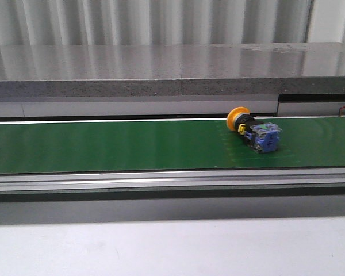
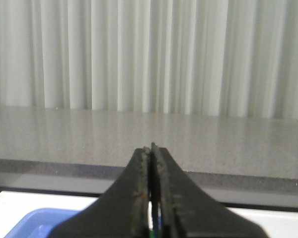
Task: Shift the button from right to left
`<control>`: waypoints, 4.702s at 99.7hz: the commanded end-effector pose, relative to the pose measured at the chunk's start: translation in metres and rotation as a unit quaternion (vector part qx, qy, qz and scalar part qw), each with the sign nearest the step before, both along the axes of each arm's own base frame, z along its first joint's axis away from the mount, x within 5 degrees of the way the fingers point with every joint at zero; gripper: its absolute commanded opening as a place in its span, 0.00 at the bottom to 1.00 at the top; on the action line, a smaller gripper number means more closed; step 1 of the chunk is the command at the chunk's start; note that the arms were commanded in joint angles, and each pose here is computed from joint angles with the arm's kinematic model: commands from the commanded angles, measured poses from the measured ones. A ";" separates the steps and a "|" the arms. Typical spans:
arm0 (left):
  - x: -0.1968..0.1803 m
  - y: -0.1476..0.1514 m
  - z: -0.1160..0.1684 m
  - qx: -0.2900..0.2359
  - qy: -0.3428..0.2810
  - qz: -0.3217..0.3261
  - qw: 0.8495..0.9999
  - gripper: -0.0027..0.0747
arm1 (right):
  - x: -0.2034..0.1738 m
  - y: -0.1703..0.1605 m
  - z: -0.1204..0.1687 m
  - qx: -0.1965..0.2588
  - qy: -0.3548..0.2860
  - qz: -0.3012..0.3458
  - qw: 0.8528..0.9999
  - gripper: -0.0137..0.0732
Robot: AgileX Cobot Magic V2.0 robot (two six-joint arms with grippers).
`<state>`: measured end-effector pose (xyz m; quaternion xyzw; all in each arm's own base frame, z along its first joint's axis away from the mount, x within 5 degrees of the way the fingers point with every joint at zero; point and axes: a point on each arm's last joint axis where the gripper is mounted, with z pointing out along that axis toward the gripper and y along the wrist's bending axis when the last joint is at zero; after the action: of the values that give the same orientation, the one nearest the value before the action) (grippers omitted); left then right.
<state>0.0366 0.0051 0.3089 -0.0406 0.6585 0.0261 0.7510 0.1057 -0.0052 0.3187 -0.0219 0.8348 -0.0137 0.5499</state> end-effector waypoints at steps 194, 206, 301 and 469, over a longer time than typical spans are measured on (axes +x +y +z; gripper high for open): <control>0.133 -0.025 0.047 -0.167 0.377 -0.148 0.899 0.81 | 0.002 -0.002 0.014 0.000 -0.045 -0.011 0.999 0.08; 0.145 -0.034 0.043 -0.162 0.377 -0.164 0.897 0.81 | 0.002 -0.002 0.014 0.000 -0.045 -0.011 0.999 0.08; 0.237 -0.173 0.006 -0.037 0.451 -0.262 0.853 0.81 | 0.002 -0.002 0.014 0.000 -0.045 -0.011 0.999 0.08; 0.205 -0.068 0.050 0.126 0.475 -0.129 0.861 0.01 | 0.002 -0.002 0.014 0.000 -0.045 -0.011 0.999 0.08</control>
<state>0.2538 -0.0863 0.3304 0.1527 0.9411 0.0032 0.3018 0.1058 -0.0052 0.3179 -0.0226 0.8354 -0.0140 0.5490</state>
